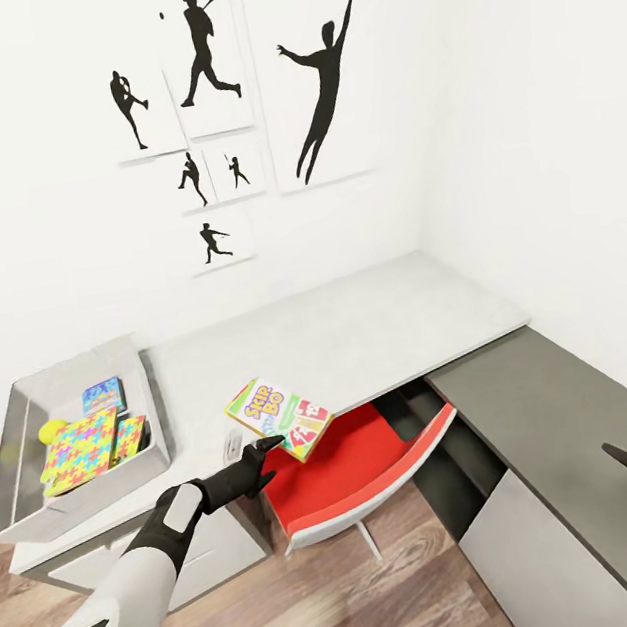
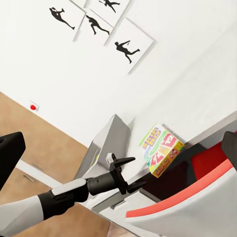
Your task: Put all the toys in the child's room - the three board games (two on the bed and one on the table), the two jigsaw puzzles on the table, and the tennis ball on the table - inside the toy box on the table in the child's room.
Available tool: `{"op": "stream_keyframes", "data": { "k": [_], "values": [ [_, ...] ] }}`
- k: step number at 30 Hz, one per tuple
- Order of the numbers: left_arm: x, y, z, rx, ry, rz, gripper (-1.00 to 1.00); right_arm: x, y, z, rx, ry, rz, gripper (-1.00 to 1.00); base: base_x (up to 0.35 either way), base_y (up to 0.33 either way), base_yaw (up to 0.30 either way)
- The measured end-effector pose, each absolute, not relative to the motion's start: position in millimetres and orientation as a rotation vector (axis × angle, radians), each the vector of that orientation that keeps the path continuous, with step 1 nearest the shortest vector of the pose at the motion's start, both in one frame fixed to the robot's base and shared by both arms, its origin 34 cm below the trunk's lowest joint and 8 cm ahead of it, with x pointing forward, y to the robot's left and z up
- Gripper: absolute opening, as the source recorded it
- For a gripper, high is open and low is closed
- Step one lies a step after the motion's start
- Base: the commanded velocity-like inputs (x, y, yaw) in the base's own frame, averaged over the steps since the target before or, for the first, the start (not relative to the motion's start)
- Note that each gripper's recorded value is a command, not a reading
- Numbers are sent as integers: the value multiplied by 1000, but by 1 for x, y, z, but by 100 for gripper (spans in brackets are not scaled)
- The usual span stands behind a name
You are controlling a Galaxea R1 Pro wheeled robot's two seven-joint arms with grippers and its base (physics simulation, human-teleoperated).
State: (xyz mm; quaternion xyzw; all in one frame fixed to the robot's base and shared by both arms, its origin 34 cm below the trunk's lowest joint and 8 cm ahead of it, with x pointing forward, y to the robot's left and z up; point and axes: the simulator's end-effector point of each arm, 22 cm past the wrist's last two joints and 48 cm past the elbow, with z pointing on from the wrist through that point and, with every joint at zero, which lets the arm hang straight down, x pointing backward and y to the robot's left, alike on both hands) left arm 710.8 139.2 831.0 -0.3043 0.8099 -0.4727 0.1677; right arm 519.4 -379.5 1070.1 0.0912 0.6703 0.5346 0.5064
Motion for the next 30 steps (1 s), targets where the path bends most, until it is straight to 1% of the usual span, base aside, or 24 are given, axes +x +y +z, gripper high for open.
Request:
{"op": "stream_keyframes", "data": {
  "k": [7, 16, 30],
  "values": [
    [711, 139, 831, -865, 2305, -1345, 100, 519, -379, 1070, 220, 1617, 1289, 100, 0, -9, 0],
    [711, 139, 831, -864, 2305, -1345, 100, 519, -379, 1070, 220, 1616, 1290, 100, 9, -64, 0],
    [711, 139, 831, -864, 2305, -1345, 100, 519, -379, 1070, 218, 1617, 1288, 100, 88, -22, 0]
  ]
}}
